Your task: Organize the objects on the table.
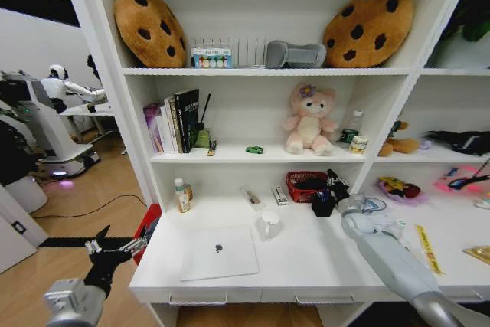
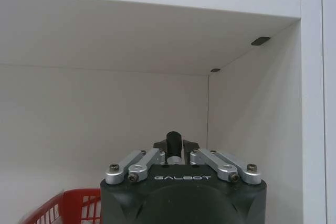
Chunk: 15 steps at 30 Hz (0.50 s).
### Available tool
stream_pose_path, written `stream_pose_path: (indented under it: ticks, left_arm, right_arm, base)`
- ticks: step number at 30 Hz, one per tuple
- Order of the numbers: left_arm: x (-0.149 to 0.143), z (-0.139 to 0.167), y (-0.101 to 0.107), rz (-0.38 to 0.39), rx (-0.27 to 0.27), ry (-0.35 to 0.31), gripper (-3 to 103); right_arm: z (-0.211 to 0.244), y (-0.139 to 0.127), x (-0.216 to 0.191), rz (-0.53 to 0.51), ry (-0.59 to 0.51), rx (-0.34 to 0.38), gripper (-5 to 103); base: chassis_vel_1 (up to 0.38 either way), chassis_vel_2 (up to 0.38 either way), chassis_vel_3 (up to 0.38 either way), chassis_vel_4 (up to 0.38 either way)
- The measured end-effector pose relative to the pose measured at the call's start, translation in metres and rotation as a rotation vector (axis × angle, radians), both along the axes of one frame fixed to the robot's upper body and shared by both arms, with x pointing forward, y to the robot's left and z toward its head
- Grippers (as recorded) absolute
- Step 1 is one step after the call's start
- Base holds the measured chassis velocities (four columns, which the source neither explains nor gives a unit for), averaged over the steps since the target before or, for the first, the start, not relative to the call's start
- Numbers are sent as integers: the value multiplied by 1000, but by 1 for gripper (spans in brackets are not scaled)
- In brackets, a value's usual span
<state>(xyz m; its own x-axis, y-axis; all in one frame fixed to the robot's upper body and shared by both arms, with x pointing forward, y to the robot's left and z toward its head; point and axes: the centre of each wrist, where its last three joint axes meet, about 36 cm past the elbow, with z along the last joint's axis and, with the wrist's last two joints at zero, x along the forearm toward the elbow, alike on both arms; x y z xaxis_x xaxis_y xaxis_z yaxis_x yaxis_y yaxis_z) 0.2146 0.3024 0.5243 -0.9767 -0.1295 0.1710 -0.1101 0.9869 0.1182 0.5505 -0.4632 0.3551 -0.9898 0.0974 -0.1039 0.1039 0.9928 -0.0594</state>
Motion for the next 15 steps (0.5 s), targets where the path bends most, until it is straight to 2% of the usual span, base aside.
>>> stream_pose_path:
  ticks: [2,3,4,5,7,10,13,14,15]
  left_arm:
    - [0,0,0,0,0,0,100]
    - [0,0,0,0,0,0,100]
    - [0,0,0,0,0,0,100]
    - [0,0,0,0,0,0,100]
    - [0,0,0,0,0,0,100]
    - [0,0,0,0,0,0,100]
    - [0,0,0,0,0,0,100]
    - [0,0,0,0,0,0,100]
    - [0,0,0,0,0,0,100]
  right_arm:
    - [-1,0,-1,2,1,3,18]
    - [-2,1,-1,4,3,5,24]
    - [-2,1,-1,4,3,5,24]
    - [-4,3,-1,5,4,9,34]
    - [-4,5,-2,9,1,19,45]
    - [-2,6,-2,11,-4,26,50]
    - [16,10,-21,43,23,67,66]
    - [16,10,-21,43,23,67,66]
    - [24,13,-34,71,35,71,72]
  base:
    - [0,0,0,0]
    - [0,0,0,0]
    - [0,0,0,0]
    - [0,0,0,0]
    - [0,0,0,0]
    - [0,0,0,0]
    - [0,0,0,0]
    - [0,0,0,0]
    - [0,0,0,0]
